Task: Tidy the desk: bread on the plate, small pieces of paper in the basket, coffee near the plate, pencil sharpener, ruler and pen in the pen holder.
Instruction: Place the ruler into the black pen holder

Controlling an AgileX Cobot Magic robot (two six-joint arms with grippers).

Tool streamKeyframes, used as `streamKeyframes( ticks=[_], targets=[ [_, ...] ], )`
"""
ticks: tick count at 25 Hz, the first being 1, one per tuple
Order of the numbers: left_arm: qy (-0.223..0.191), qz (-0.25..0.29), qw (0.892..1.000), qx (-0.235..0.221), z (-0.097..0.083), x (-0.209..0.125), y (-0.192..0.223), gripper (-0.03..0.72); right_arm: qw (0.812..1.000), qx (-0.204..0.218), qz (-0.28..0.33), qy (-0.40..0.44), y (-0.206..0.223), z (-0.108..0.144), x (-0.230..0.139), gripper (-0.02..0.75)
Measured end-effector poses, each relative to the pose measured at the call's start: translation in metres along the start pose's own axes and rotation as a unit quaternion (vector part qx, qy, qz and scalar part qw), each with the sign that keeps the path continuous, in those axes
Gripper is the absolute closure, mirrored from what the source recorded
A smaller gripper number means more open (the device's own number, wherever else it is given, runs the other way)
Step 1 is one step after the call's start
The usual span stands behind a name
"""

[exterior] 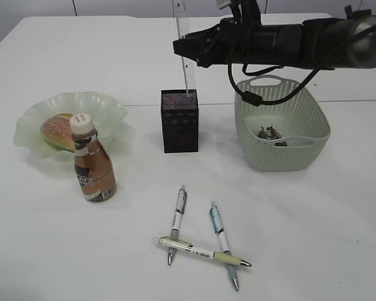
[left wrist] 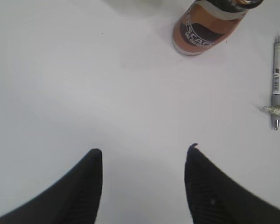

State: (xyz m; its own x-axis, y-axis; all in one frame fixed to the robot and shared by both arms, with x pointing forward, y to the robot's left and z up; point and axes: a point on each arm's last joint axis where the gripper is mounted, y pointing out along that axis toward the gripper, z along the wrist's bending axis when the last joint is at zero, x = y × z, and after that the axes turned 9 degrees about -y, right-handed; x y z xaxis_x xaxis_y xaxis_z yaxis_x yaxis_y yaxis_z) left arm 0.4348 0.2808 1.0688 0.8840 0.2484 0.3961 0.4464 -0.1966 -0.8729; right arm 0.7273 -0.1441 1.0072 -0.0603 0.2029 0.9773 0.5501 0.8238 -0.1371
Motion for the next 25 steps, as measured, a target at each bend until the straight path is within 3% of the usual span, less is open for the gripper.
streamKeyframes(
  ticks=[6, 12, 19, 25],
  targets=[
    [-0.001, 0.002, 1.0, -0.001, 0.0, 0.0, 0.0, 0.272, 1.0, 0.018, 0.0, 0.0, 0.009, 0.0, -0.02, 0.458],
    [-0.001, 0.003, 1.0, -0.001, 0.0, -0.001, 0.0, 0.272, 1.0, 0.021, -0.014, -0.01, 0.014, -0.004, -0.016, 0.458],
    [-0.001, 0.003, 1.0, -0.001, 0.0, -0.001, 0.0, 0.272, 0.999, 0.036, -0.001, 0.029, 0.023, 0.001, -0.043, 0.455],
    [-0.001, 0.002, 1.0, -0.001, 0.0, 0.0, 0.0, 0.272, 0.999, 0.038, 0.002, 0.038, 0.025, 0.002, -0.047, 0.382]
  ],
)
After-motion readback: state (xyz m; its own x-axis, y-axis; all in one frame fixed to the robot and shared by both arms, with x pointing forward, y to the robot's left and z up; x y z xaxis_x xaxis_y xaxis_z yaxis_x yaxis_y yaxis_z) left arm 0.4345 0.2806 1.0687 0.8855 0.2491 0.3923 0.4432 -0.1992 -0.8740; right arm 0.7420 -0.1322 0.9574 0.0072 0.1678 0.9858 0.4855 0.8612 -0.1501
